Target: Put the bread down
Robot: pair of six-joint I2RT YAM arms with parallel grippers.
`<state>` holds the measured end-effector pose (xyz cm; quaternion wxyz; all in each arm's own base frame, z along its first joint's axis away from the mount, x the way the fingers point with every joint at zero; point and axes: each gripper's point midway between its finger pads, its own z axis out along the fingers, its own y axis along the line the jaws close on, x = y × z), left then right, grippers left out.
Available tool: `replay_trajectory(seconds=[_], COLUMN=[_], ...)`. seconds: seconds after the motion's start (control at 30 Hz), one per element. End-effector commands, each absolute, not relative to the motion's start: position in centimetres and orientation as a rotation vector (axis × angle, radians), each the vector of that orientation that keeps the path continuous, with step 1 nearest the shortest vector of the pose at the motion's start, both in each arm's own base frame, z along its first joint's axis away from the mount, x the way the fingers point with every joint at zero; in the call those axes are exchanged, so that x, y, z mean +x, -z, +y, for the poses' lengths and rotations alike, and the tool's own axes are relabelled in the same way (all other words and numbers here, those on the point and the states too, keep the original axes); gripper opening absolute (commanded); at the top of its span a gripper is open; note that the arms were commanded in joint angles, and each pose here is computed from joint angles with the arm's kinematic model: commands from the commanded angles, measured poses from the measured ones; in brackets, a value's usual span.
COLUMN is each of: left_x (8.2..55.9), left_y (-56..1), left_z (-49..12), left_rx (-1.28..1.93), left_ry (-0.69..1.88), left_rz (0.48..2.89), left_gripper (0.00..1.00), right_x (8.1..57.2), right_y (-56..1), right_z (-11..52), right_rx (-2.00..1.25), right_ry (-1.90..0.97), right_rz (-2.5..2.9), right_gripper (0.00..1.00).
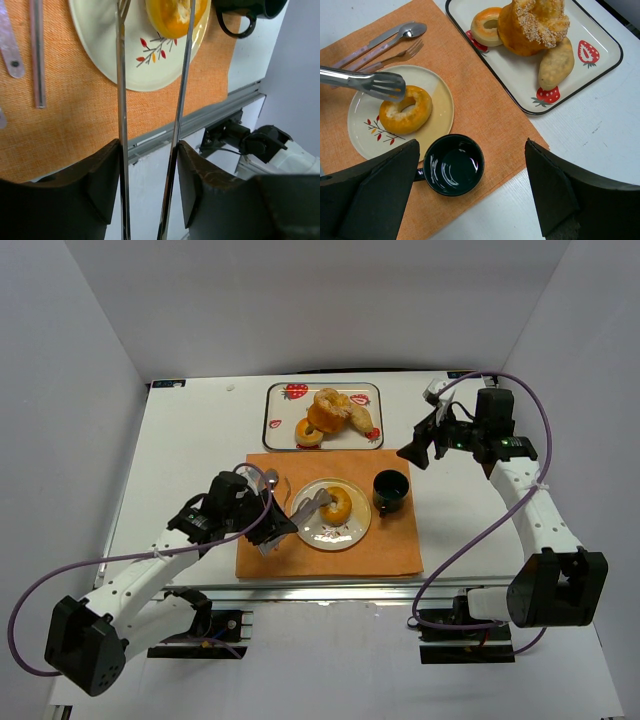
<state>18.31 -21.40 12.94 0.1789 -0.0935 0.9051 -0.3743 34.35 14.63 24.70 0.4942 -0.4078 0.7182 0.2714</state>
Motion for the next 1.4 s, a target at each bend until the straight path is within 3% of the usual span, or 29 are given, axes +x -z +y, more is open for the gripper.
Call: replay_trajectory(seconds=[0.0,0.3,0.6,0.7,0.83,0.93,1.07,1.2,1.37], left_x=[19.1,20.5,24.4,27.5,32.0,34.2,36.3,38.4,38.5], left_y=[-14.5,-17.3,-22.7,-21.8,-18.6,-13.7,-9.1,-8.4,-6.4], left_z=[-21.0,-20.3,-17.5,-12.2,-5.2,-1.5,0.4,0.9,2.4], left_rx=[-0.246,-0.278,-0.264,-0.275,-0.047,0.097,0.154,0.196,0.12], left_ry=[1.02,0.975,0.769,0.429,0.017,-0.17,-0.123,-0.112,-0.09], left_rz=[2.504,2.404,2.28,2.254,2.155,2.154,2.226,2.181,2.236], left_gripper=[0.58,0.57,0.25,0.11,0.0,0.0,0.0,0.01,0.21], right_x=[34.2,33.9,33.6,33.1,32.0,31.8,31.8,31.6,31.6], right_y=[-25.6,-25.6,-25.6,-25.5,-25.0,-25.2,-25.6,-25.6,-24.9], right_z=[14.5,14.6,14.7,14.9,15.5,15.7,15.7,15.8,15.3], right_rx=[-0.992,-0.998,-1.024,-1.07,-1.159,-1.2,-1.222,-1.221,-1.194], right_ry=[-0.641,-0.653,-0.656,-0.661,-0.665,-0.648,-0.644,-0.645,-0.611], right_rz=[1.696,1.696,1.68,1.654,1.591,1.55,1.532,1.53,1.59], right_gripper=[0.89,0.89,0.9,0.89,0.89,0.89,0.89,0.89,0.89])
